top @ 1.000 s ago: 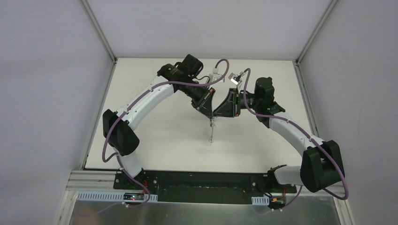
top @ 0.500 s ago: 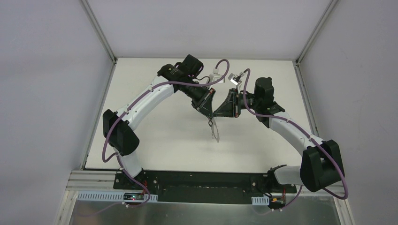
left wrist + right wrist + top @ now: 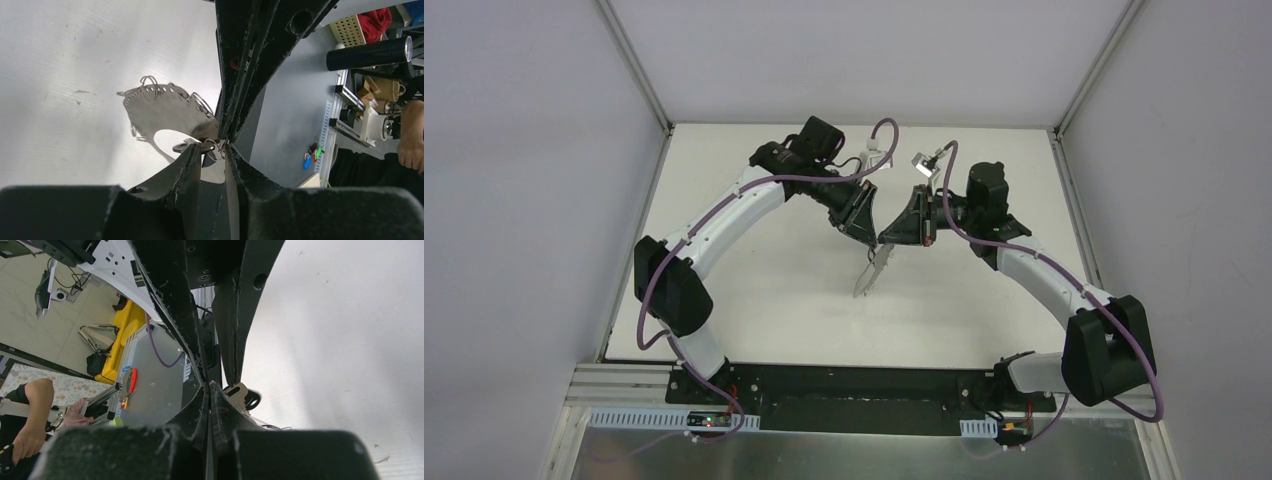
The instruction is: Put the keys on the keyring
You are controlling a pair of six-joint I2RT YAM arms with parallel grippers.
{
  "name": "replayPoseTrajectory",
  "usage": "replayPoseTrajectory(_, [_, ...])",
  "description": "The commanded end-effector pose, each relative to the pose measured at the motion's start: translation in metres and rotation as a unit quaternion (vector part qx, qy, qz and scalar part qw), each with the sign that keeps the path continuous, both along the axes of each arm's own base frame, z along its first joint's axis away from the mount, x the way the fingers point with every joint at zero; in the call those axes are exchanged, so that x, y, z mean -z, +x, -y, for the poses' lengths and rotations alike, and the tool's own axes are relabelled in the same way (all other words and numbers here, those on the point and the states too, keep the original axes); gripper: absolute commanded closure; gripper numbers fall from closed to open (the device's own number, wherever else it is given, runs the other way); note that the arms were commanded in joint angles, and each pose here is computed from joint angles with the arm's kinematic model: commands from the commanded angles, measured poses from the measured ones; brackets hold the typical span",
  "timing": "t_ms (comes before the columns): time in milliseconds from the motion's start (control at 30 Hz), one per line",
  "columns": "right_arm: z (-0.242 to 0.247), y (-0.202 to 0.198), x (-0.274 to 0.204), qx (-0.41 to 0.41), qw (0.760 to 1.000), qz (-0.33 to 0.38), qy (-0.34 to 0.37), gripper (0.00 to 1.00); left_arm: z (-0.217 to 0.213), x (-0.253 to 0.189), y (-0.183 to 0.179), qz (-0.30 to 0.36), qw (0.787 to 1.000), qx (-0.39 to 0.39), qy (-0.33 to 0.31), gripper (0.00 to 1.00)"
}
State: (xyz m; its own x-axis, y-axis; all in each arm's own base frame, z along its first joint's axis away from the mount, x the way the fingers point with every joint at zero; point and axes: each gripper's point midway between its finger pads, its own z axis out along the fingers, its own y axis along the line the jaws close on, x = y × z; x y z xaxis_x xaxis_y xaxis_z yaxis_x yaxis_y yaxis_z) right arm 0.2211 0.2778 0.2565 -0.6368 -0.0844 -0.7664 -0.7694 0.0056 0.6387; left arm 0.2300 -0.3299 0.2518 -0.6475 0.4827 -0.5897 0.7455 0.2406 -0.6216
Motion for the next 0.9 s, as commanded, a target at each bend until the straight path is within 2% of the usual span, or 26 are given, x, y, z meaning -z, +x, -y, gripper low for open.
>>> replayPoseTrajectory(0, [0.001,0.006,-0.028,0.002,0.999,0.033,0.029,1.00,-0.001,-0.030,-0.001,0.053,0.997,0.012,-0.057,0.75])
replayPoseTrajectory(233, [0.001,0.006,-0.027,0.000,0.999,0.030,0.030,1.00,-0.001,-0.030,-0.003,0.066,0.995,0.027,-0.068,0.74])
replayPoseTrajectory(533, [0.004,0.009,-0.027,0.007,0.999,0.030,0.030,1.00,-0.001,-0.020,-0.011,0.046,0.995,0.043,-0.074,0.84])
replayPoseTrajectory(867, [0.003,0.011,-0.023,0.008,0.999,0.028,0.027,1.00,-0.003,-0.021,-0.015,0.049,0.995,0.051,-0.077,0.84])
